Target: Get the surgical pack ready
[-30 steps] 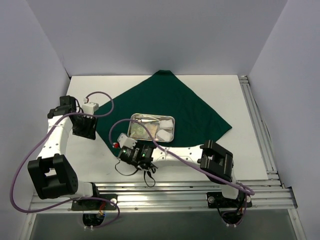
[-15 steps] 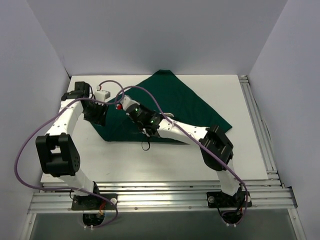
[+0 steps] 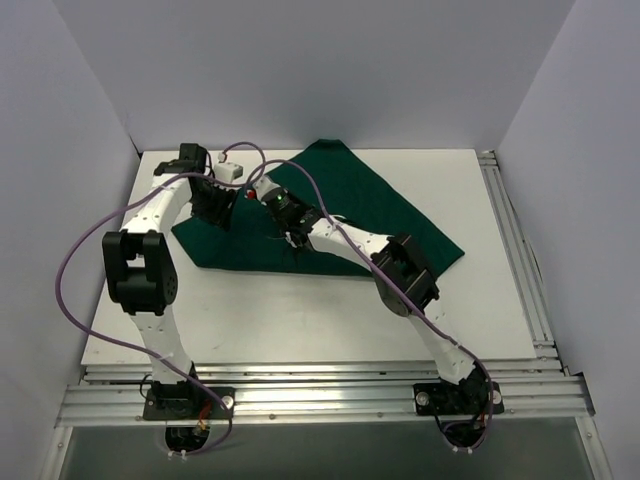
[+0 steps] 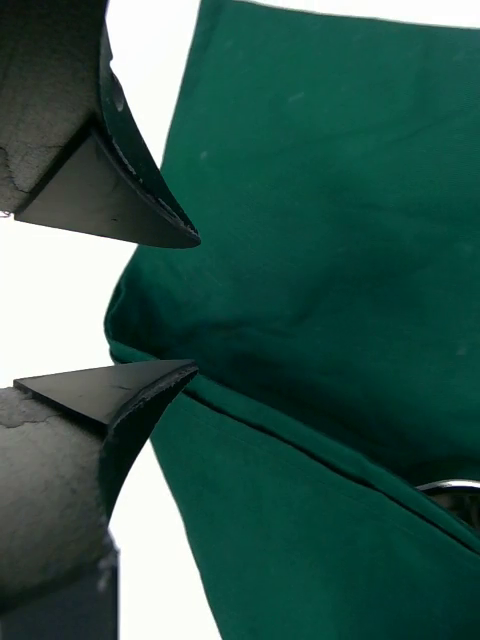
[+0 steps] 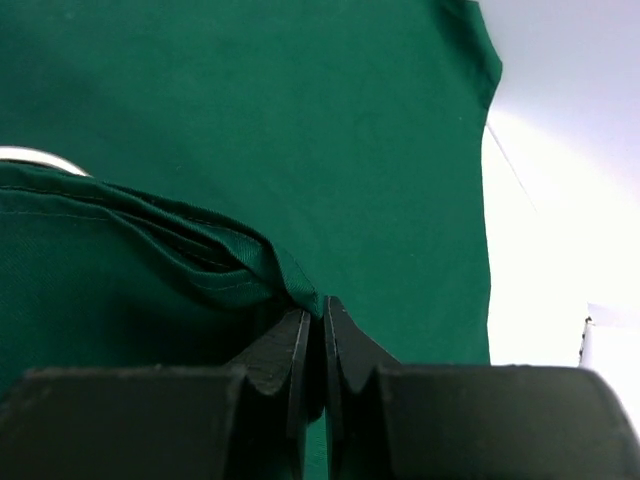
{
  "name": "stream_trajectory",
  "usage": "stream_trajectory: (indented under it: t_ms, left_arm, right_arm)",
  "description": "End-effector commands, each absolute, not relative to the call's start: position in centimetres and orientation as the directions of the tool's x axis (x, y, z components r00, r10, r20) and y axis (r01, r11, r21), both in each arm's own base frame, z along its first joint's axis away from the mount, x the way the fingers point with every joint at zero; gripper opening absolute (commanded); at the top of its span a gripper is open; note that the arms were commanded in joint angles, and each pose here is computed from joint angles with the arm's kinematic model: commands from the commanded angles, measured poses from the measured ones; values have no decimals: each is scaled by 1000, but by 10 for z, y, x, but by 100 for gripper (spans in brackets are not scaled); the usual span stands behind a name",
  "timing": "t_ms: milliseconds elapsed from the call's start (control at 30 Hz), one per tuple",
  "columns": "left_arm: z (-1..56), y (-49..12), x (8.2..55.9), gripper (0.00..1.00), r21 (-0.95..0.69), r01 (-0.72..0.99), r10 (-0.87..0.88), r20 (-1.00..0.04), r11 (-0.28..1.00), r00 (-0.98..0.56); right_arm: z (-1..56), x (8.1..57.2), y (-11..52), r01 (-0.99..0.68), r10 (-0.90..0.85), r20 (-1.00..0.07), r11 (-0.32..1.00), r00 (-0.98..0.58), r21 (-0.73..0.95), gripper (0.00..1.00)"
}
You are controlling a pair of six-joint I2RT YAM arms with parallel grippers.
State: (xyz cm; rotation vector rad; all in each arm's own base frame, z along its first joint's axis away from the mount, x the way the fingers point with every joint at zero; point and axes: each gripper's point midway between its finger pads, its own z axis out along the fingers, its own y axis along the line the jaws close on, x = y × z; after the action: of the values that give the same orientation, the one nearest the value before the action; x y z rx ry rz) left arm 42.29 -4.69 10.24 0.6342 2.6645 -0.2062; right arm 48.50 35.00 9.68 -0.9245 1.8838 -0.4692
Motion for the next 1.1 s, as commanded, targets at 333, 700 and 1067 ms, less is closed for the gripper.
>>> stream_trajectory:
  t_ms: [333, 700, 1067]
  left_arm:
    - [116, -78, 469, 57, -12, 556, 480, -490, 831, -728]
    - [129, -116, 489, 63, -6, 621, 517, -548, 783, -657]
    - [123, -137, 507, 72, -7, 647, 526, -576, 762, -626]
  right_arm:
    - [95, 549, 310, -279, -590, -718, 807, -369, -520, 58]
    - [138, 590, 270, -251, -106, -856, 968, -506, 28, 70]
    - [126, 582, 301, -487, -98, -840, 847, -534, 210, 77]
